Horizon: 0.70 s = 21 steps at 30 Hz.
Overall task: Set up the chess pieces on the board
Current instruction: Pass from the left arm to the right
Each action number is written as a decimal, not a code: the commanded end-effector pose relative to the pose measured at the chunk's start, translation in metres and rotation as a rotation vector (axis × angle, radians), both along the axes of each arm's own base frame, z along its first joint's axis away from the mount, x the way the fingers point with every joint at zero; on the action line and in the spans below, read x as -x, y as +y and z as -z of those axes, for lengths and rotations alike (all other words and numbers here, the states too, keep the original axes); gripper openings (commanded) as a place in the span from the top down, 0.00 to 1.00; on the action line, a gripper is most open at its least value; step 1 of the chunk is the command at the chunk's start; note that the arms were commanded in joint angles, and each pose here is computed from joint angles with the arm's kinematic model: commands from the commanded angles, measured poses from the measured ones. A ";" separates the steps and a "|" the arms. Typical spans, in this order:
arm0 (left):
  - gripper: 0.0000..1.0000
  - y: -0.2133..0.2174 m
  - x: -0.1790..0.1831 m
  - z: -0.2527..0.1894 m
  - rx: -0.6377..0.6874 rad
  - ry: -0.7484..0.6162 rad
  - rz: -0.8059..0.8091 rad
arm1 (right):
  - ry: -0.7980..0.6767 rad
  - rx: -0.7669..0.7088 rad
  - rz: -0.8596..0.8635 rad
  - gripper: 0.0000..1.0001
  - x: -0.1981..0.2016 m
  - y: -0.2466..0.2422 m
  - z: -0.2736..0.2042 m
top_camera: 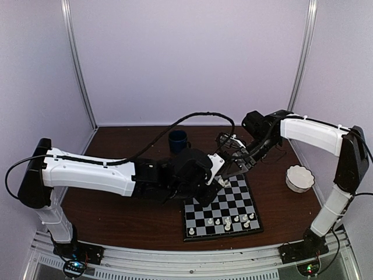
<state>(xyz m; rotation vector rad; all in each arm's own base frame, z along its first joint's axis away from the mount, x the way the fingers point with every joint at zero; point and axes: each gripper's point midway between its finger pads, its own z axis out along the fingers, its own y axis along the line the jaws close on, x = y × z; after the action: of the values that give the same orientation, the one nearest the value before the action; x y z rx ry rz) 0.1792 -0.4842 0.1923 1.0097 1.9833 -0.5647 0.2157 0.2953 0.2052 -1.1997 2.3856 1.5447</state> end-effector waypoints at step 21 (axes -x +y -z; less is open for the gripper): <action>0.84 -0.011 0.000 -0.038 0.100 -0.058 0.011 | 0.061 -0.054 -0.012 0.79 0.007 0.007 0.003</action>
<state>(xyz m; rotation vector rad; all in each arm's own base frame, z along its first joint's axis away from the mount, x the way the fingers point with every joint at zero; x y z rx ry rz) 0.1788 -0.4867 0.1959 1.0132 1.9615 -0.5668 0.2100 0.2981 0.2008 -1.1768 2.3890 1.6158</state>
